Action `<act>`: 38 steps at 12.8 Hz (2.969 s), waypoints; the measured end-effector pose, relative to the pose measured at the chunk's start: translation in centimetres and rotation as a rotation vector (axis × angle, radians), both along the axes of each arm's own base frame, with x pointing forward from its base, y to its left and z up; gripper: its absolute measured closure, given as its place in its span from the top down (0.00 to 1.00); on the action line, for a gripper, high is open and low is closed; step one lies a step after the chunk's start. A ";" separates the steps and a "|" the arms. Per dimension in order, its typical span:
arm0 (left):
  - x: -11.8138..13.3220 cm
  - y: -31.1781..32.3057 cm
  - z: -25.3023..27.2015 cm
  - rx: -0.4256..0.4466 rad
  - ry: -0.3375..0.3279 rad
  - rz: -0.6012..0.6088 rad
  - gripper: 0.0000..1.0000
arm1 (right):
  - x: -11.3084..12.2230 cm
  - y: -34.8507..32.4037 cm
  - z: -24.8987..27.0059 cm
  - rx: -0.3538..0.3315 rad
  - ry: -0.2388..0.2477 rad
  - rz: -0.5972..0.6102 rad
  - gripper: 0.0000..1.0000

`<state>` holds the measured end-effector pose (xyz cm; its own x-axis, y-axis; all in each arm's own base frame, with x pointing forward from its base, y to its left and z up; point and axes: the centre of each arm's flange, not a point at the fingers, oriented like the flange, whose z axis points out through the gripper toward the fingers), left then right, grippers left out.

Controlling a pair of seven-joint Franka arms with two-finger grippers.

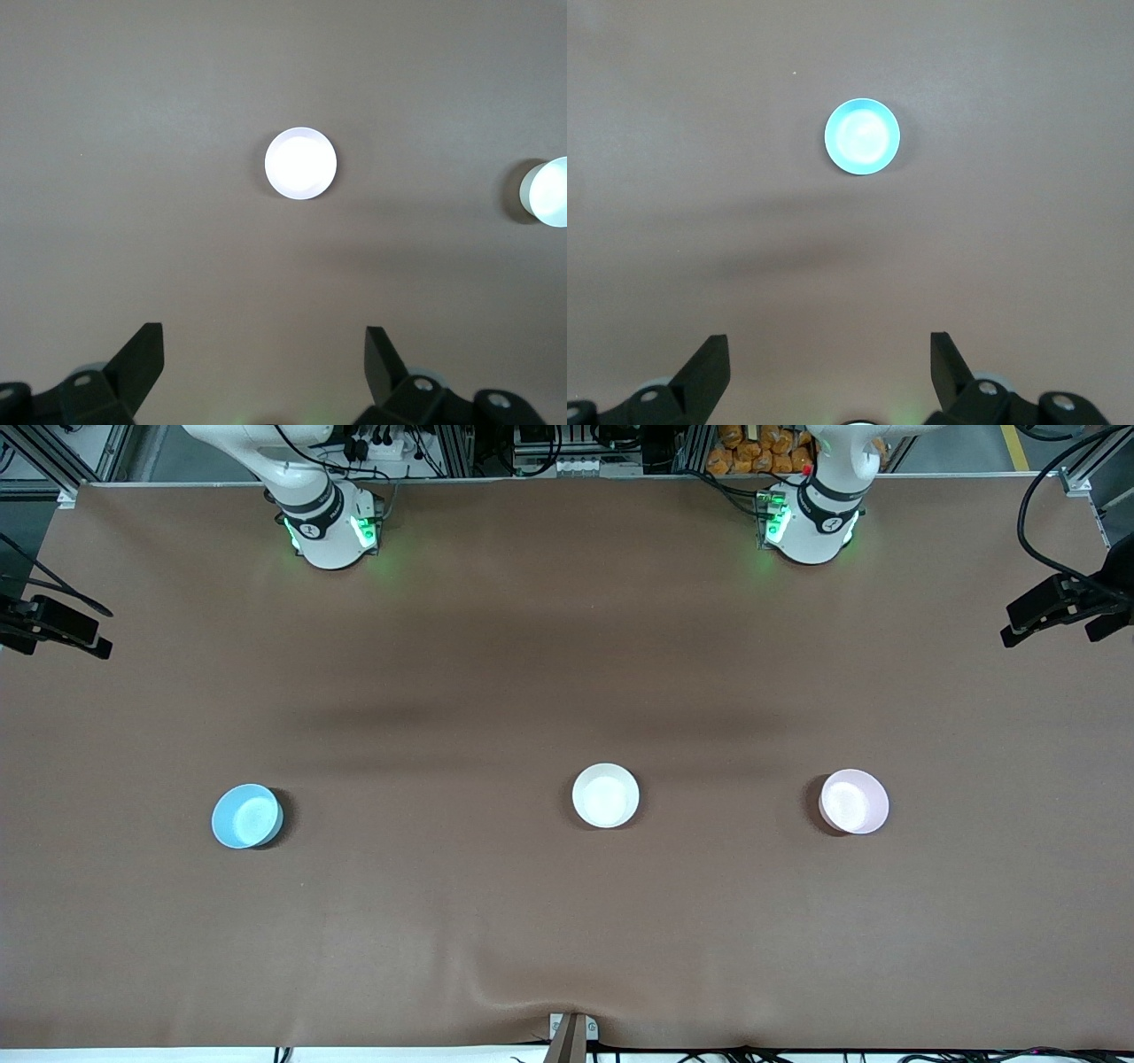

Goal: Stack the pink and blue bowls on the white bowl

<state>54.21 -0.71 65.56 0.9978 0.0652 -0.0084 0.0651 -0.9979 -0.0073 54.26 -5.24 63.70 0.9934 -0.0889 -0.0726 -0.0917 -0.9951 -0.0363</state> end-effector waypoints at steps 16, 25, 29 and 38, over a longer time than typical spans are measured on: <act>1.1 -1.3 -0.3 -0.003 -0.005 -0.023 1.00 | 0.0 0.0 0.3 -0.001 -0.006 0.000 1.00; 1.2 -2.5 -0.5 -0.004 -0.001 -0.046 1.00 | 0.0 0.0 0.3 -0.001 -0.006 0.000 1.00; 2.5 -1.0 -3.7 -0.005 0.001 -0.016 1.00 | 0.0 -0.1 0.3 -0.001 -0.006 -0.002 1.00; 3.9 7.5 -25.8 -0.005 -0.129 0.089 1.00 | 0.6 -0.4 -1.0 -0.001 0.019 -0.007 1.00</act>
<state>58.16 6.81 39.75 0.9809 0.1539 0.1188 0.1536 -0.9881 0.0117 54.84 -5.69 62.73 0.9911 -0.0964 -0.0915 -0.0998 -0.9944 -0.0335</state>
